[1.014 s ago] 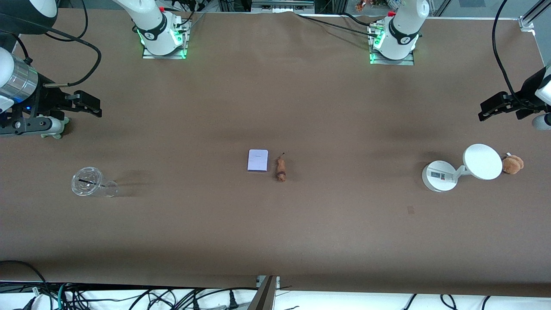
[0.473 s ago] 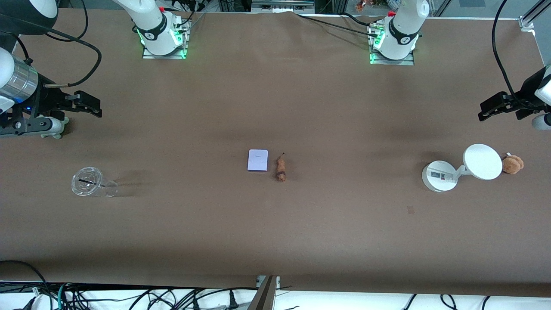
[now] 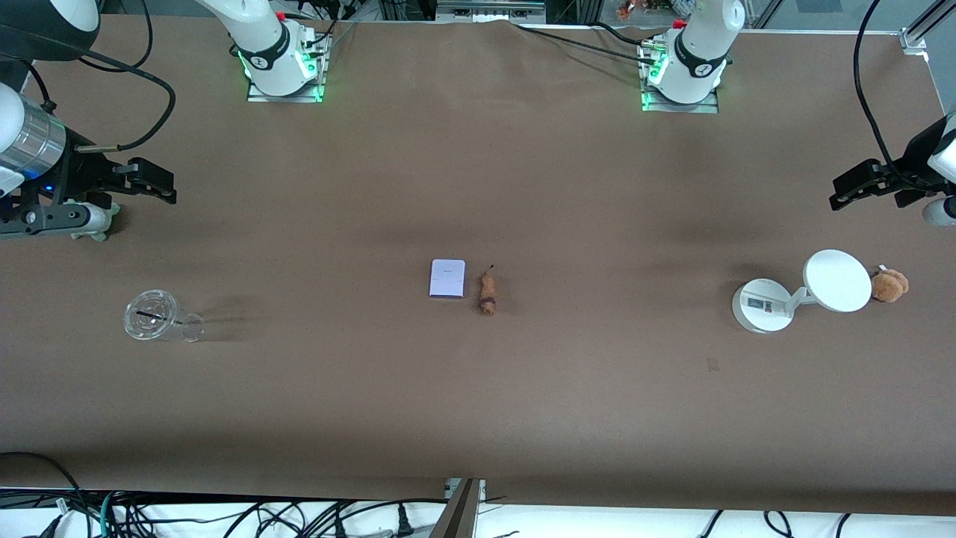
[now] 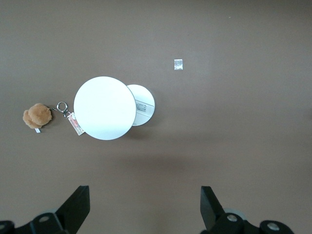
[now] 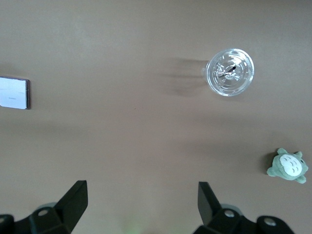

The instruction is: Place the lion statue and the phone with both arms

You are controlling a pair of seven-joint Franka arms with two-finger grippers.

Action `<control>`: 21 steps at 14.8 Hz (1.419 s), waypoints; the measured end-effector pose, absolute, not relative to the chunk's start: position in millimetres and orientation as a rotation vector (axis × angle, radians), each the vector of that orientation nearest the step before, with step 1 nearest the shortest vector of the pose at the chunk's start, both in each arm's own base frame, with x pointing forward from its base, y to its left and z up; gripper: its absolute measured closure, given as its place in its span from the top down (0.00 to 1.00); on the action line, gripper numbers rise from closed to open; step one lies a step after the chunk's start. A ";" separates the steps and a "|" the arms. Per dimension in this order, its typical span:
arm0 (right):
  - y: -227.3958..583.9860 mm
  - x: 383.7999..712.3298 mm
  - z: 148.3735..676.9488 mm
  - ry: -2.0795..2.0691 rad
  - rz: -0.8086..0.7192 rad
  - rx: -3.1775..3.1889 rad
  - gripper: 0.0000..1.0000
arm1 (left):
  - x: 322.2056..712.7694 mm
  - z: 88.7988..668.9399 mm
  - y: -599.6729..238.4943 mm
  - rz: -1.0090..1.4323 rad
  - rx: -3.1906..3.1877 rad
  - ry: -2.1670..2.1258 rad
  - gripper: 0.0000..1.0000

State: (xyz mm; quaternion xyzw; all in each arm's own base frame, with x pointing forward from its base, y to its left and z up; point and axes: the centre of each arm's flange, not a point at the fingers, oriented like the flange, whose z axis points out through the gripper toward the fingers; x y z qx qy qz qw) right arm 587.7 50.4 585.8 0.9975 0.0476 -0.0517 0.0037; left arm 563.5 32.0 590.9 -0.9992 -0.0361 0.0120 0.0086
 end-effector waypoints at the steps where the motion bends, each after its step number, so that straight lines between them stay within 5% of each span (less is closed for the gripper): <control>1: 49.9 587.8 585.8 0.148 -0.162 3.127 1.00 | 563.5 590.9 32.0 0.038 -3.122 -0.113 1.00; 21: 53.9 595.0 573.1 0.155 -0.174 3.123 1.00 | 564.1 590.9 -17.0 0.036 -3.125 0.023 1.00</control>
